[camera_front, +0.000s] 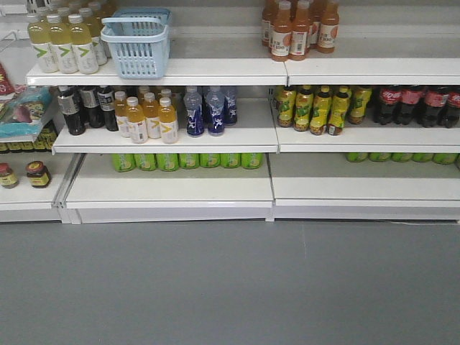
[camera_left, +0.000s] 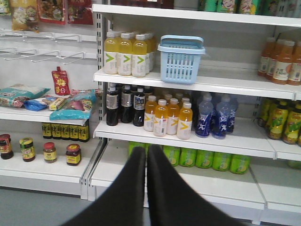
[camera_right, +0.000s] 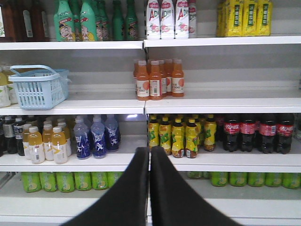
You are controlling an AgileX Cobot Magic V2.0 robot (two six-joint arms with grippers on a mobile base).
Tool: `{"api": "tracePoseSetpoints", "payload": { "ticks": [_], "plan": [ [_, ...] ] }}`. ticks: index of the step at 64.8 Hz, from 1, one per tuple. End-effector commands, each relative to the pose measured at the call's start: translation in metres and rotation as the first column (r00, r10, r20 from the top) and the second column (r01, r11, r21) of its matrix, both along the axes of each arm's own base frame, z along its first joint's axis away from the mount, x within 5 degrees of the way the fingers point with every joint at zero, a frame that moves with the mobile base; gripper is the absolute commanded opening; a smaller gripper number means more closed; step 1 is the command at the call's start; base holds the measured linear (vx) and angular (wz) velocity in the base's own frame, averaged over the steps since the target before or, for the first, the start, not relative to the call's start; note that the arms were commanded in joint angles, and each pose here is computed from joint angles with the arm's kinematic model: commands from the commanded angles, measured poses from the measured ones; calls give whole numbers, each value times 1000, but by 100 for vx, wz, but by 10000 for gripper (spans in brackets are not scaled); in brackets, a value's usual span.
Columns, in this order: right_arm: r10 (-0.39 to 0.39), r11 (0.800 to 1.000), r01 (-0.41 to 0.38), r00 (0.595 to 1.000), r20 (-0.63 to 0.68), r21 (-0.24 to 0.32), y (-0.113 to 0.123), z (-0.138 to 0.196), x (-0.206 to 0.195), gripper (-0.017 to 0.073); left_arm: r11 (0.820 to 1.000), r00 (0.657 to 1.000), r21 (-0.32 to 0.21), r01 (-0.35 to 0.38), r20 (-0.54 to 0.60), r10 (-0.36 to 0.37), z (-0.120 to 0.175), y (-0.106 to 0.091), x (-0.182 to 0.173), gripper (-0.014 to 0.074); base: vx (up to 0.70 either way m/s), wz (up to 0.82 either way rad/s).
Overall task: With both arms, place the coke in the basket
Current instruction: 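Drive the base toward the shelf holding the light-blue basket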
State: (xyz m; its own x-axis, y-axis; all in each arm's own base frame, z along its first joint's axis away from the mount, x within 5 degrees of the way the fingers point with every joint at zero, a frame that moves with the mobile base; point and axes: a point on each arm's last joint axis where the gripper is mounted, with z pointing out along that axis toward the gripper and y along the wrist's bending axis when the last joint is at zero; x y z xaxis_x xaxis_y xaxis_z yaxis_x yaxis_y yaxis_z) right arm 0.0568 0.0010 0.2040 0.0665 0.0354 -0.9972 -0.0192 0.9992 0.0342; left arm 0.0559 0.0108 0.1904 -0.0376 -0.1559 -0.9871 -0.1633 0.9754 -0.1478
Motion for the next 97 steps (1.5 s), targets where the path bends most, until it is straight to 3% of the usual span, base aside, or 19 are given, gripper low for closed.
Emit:
{"api": "tracePoseSetpoints", "payload": {
  "ticks": [1,97],
  "plan": [
    [2,1000,-1,998,70,-10,0,1,-1,-5,1000,996,-1,30,79,-30,5,-3,0,-6,12,23],
    [2,1000,-1,998,70,-10,0,1,-1,-5,1000,996,-1,30,79,-30,5,-3,0,-5,19,4]
  ]
}}
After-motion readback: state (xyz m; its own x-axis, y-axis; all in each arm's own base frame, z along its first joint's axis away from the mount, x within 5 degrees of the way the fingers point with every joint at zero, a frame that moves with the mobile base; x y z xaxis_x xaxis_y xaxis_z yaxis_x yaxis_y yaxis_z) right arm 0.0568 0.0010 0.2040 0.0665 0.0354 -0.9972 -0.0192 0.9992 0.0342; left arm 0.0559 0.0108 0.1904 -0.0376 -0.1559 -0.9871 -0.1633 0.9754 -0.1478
